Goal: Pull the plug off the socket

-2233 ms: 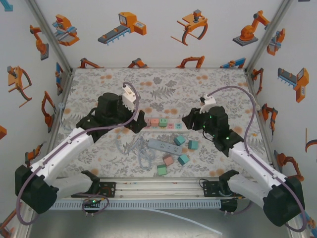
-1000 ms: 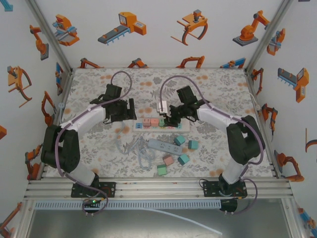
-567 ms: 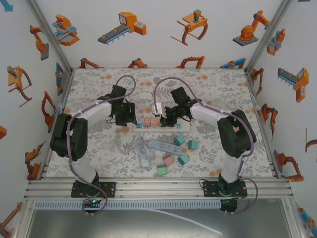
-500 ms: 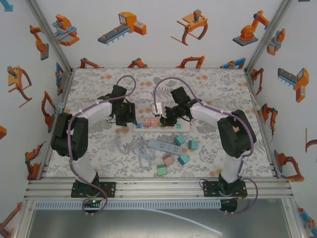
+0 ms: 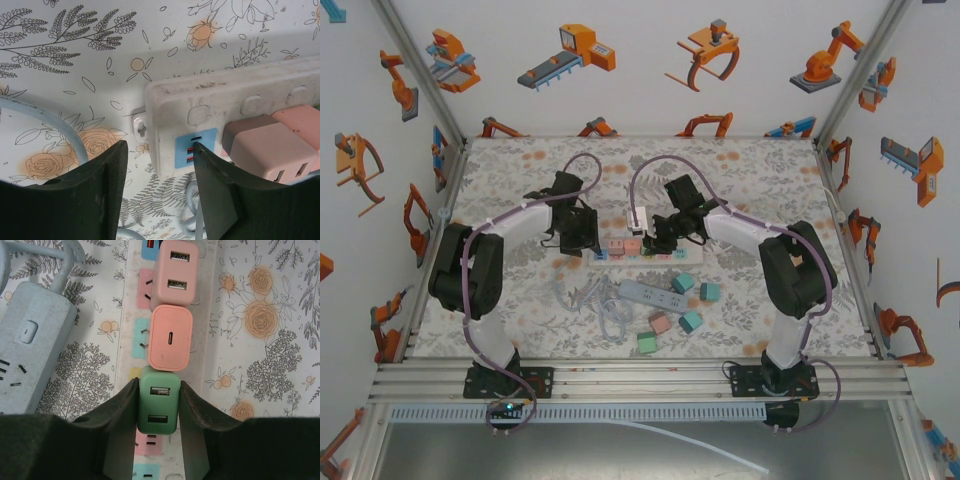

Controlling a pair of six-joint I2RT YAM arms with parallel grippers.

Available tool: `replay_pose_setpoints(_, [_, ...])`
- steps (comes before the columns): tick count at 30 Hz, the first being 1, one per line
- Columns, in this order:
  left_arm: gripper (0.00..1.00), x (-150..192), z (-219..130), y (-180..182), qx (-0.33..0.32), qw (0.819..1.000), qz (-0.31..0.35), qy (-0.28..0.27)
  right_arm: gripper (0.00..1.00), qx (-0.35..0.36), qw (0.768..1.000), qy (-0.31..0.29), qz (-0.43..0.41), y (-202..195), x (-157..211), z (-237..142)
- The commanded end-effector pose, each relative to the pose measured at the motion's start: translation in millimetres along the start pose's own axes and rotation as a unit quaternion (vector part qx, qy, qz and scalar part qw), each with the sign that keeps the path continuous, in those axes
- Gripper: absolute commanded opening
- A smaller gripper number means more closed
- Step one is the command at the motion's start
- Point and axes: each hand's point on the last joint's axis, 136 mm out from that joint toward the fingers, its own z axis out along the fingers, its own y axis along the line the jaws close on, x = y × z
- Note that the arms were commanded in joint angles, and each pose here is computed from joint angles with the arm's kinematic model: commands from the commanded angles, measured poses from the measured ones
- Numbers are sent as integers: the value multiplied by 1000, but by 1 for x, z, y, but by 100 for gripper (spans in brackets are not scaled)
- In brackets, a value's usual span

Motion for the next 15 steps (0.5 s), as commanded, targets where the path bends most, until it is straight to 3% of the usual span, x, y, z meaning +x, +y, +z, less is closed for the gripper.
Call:
replay_pose_setpoints(1, [53,17,10,7,-32,999,15,39,19,4,999,-41,-20,-7,-30,-7])
replay_pose_setpoints(15, [52,24,18,8,-64,996,36,50,7,27,997,-72,-28,-15,-59,-27])
